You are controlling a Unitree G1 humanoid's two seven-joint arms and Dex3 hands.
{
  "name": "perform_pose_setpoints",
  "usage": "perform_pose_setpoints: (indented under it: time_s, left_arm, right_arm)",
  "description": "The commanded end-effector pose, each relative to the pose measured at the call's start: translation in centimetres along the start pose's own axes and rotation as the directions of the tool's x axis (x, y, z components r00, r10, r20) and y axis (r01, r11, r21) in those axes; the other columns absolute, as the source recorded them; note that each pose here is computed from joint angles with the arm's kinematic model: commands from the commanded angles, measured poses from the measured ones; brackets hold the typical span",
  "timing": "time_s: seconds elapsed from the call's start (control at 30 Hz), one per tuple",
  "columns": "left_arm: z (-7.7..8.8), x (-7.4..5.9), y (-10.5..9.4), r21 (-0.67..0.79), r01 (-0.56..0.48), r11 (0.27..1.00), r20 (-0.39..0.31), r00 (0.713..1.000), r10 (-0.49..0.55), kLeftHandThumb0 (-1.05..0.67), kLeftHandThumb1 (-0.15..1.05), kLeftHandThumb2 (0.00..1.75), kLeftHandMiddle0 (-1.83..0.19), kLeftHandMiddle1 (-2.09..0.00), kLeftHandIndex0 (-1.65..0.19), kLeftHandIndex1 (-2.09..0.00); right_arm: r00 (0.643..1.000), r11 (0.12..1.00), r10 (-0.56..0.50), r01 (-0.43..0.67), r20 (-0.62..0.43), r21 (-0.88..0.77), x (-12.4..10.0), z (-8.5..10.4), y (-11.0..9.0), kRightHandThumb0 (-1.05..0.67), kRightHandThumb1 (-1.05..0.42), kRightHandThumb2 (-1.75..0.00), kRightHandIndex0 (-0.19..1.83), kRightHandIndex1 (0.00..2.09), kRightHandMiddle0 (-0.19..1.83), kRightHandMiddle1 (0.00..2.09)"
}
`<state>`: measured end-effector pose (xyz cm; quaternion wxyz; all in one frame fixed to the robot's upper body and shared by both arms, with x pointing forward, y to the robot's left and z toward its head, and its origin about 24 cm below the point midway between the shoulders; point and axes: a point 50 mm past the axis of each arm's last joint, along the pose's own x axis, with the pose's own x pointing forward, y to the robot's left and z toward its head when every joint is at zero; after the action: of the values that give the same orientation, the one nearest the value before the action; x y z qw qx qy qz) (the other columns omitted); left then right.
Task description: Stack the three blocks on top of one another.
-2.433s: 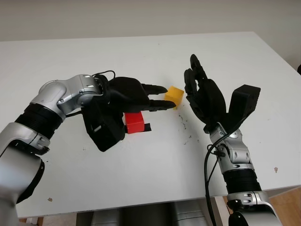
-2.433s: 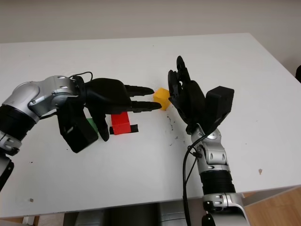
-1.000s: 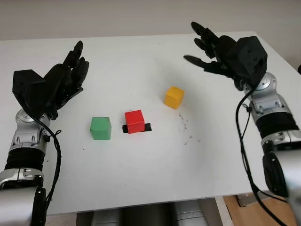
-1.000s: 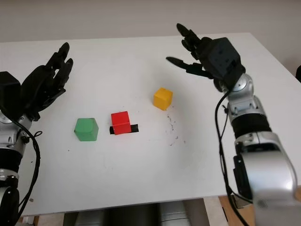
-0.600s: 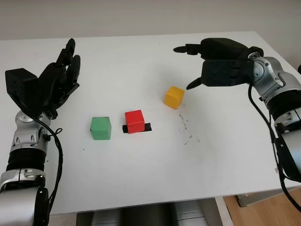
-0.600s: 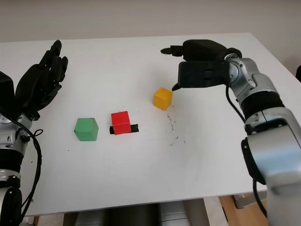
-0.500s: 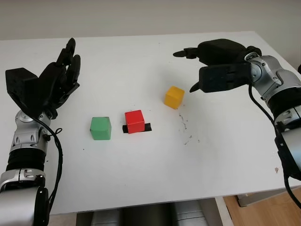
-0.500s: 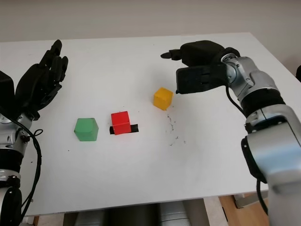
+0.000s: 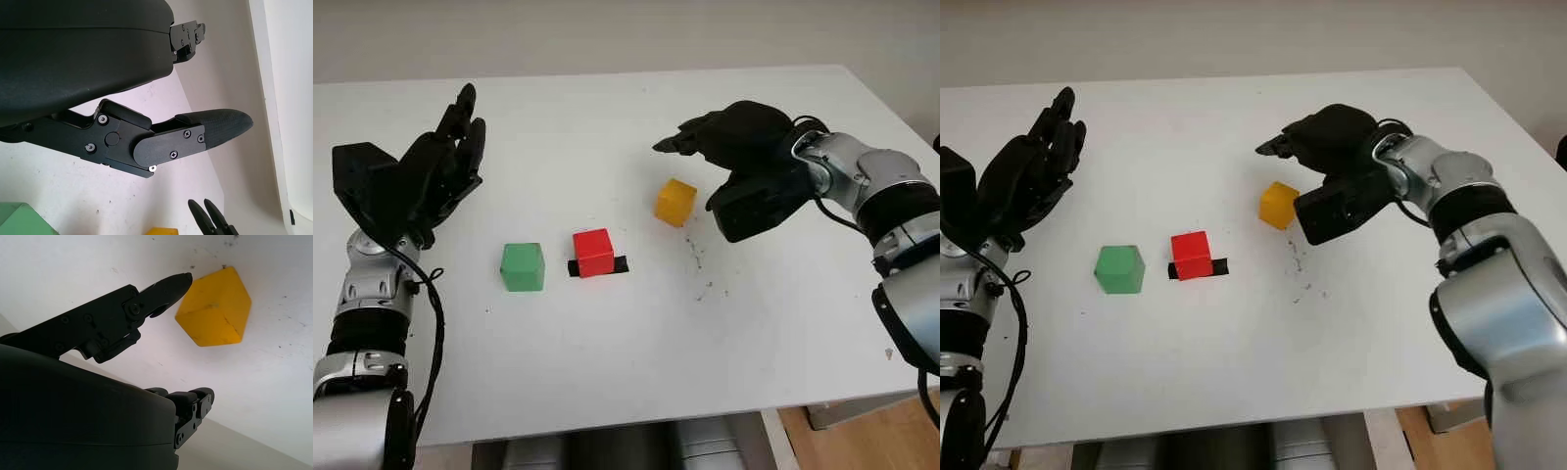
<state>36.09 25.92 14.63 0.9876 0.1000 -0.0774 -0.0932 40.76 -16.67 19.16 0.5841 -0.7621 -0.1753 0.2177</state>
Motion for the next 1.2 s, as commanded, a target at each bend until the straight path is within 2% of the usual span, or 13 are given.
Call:
perform_pose_setpoints:
  time_s: [0.0,0.27,0.53,0.83,1.17]
  left_arm:
    - [1.0,0.4,0.3,0.023,-0.001,1.000,0.026,1.000,0.001,-0.75,1.05,0.67,0.19,0.00,0.19,0.00]
    - [0.6,0.7,0.2,0.030,0.004,1.000,0.018,1.000,-0.004,-0.77,1.05,0.67,0.19,0.00,0.19,0.00]
    - [0.7,0.8,0.4,0.050,0.012,0.999,0.017,1.000,-0.013,-0.76,1.05,0.67,0.19,0.00,0.19,0.00]
    - [0.7,0.7,0.4,0.071,0.014,0.997,0.022,1.000,-0.015,-0.74,1.05,0.67,0.19,0.00,0.19,0.00]
    - [0.6,0.6,0.3,0.083,0.022,0.996,0.018,1.000,-0.023,-0.72,1.05,0.68,0.19,0.00,0.19,0.00]
  right_arm:
    - [1.000,1.000,-0.024,0.024,0.017,-0.007,0.3,0.4,-0.4,-0.45,-0.82,-0.06,0.31,0.09,0.33,0.10]
    - [1.000,1.000,-0.009,0.008,0.014,0.018,0.9,1.1,0.5,-0.44,-0.85,-0.06,0.31,0.08,0.35,0.09]
    - [0.999,0.998,-0.033,0.031,0.030,0.061,1.0,1.7,1.1,-0.41,-0.83,-0.05,0.38,0.11,0.48,0.15]
    - [1.000,1.000,-0.001,0.000,0.007,0.023,0.7,1.1,1.3,-0.33,-0.86,-0.06,0.40,0.11,0.55,0.18]
    - [1.000,1.000,0.016,-0.016,-0.012,-0.022,0.4,0.5,1.2,-0.33,-0.87,-0.06,0.42,0.09,0.55,0.15]
